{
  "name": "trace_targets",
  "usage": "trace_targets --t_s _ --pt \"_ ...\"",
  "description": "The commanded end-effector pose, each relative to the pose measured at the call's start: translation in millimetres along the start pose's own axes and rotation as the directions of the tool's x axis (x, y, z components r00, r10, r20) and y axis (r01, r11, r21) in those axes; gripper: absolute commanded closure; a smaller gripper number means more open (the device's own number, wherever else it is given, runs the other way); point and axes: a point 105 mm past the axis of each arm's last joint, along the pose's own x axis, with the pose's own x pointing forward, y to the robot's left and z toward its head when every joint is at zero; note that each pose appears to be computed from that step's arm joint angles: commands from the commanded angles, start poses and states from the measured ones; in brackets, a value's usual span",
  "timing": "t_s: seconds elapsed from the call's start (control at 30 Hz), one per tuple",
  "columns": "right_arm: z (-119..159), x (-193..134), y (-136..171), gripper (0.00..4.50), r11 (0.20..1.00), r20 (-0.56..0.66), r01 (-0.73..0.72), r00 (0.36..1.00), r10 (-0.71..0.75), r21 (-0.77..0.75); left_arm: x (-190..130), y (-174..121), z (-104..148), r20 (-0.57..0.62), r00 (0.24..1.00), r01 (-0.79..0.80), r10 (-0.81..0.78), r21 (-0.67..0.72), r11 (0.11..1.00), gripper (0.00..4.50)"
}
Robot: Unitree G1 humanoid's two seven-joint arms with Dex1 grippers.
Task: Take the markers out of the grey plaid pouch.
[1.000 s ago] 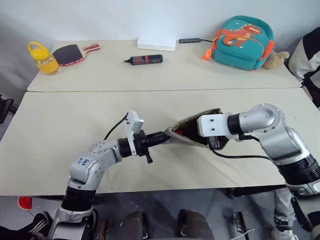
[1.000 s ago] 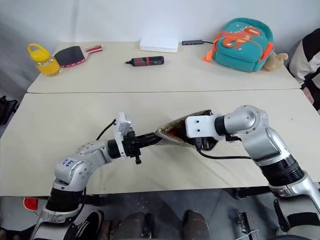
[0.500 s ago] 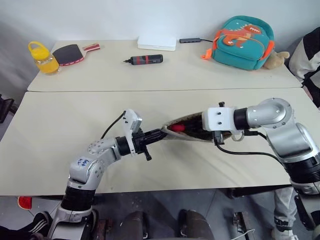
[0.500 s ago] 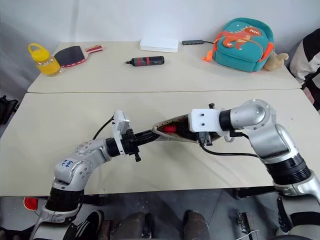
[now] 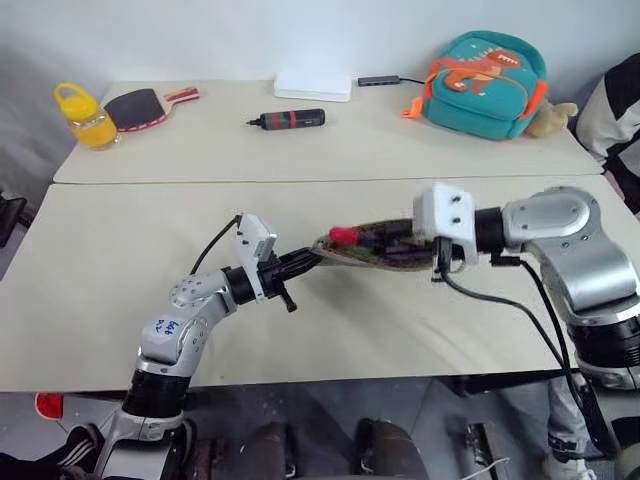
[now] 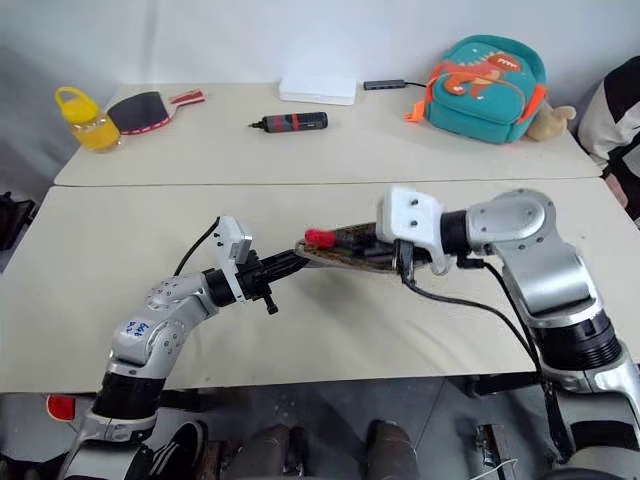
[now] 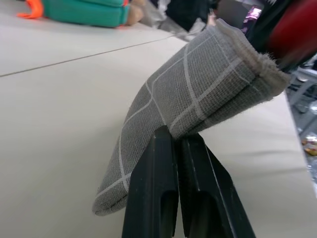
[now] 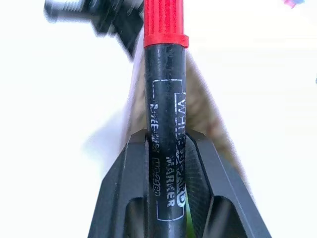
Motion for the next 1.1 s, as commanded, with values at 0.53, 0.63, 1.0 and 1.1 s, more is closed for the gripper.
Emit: trace_targets --t_s 0.53,0.63,1.0,1.1 --pt "-161.7 -54.6 -20.8 3.75 0.962 -0.496 0.274 0.836 -0.235 0.005 -43.3 15.0 14.4 0.043 0.997 -0.059 0.063 -0.093 0.994 4.5" --pt "-172.4 -52.8 -13.5 3.75 0.966 -0.509 0.255 0.837 -0.201 0.038 -43.5 14.2 15.0 0.045 0.997 -0.06 0.064 -0.096 0.994 4.5" --pt "-153.4 -54.7 -14.1 1.54 0.946 -0.424 0.27 0.889 -0.173 0.179 -42.2 12.1 13.7 0.038 0.997 -0.056 0.06 -0.089 0.994 4.5" --pt "-119.5 -59.5 -28.0 1.54 0.934 -0.309 0.297 0.923 -0.229 0.198 -41.6 11.0 13.3 0.039 0.998 -0.049 0.053 -0.09 0.995 4.5"
